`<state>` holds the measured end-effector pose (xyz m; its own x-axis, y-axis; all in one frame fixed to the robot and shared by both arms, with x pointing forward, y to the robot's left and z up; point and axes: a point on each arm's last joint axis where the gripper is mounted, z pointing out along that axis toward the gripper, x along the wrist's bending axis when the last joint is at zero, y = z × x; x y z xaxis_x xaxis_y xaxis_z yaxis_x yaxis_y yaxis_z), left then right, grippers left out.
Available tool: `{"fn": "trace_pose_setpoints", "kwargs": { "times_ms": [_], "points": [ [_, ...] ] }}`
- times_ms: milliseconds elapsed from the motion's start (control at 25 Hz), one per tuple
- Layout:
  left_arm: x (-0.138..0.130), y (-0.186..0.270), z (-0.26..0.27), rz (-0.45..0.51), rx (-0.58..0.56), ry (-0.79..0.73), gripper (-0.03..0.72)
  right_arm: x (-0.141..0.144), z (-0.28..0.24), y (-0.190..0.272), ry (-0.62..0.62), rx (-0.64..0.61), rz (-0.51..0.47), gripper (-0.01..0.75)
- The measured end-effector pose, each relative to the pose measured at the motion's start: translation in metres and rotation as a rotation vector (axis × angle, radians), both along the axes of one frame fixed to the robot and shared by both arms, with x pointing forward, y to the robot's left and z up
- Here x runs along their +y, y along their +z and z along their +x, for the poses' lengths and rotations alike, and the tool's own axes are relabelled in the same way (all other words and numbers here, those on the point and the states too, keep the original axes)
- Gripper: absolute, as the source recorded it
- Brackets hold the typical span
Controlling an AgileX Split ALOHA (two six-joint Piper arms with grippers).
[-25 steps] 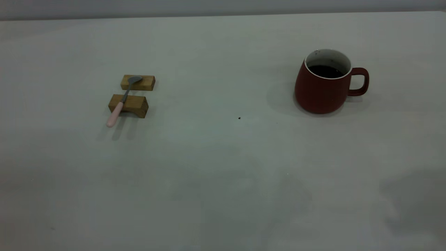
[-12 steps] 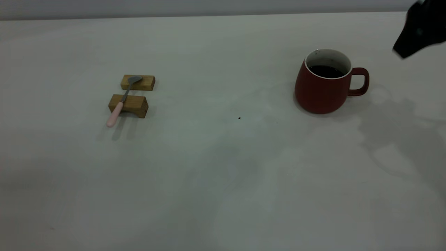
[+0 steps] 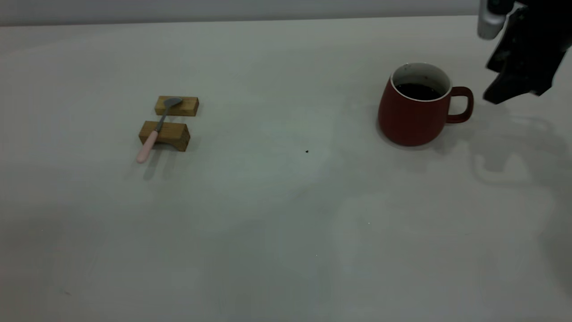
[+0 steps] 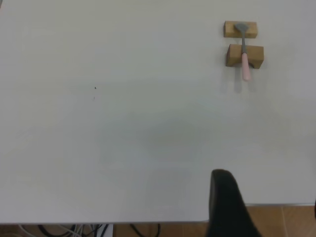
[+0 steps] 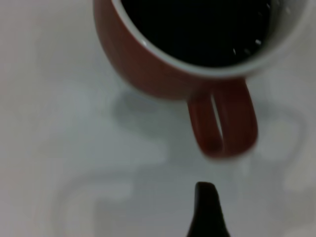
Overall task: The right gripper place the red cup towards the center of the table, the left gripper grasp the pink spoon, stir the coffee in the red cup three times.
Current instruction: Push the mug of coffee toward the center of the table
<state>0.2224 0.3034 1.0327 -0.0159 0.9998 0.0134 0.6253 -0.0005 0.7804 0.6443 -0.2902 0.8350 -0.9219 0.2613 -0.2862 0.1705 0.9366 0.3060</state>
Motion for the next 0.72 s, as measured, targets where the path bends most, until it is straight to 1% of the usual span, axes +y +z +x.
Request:
{"fn": "trace_pose_setpoints", "kwargs": {
  "times_ms": [80,160,240,480,600,720],
  "points": [
    [0.0,0.0,0.0,0.0,0.0,0.0,0.492,0.003,0.004,-0.008,0.016,0.0,0.041,0.584],
    [0.0,0.0,0.0,0.0,0.0,0.0,0.492,0.006,0.01,-0.014,-0.003,0.001,0.08,0.584],
    [0.0,0.0,0.0,0.0,0.0,0.0,0.492,0.007,0.013,-0.021,-0.013,0.01,0.099,0.584],
    [0.0,0.0,0.0,0.0,0.0,0.0,0.492,0.013,0.015,-0.034,0.005,0.037,0.109,0.583],
    [0.0,0.0,0.0,0.0,0.0,0.0,0.492,0.026,0.013,-0.037,0.037,0.043,0.106,0.583],
    [0.0,0.0,0.0,0.0,0.0,0.0,0.492,0.048,0.011,-0.038,0.086,0.042,0.099,0.583]
  ]
}}
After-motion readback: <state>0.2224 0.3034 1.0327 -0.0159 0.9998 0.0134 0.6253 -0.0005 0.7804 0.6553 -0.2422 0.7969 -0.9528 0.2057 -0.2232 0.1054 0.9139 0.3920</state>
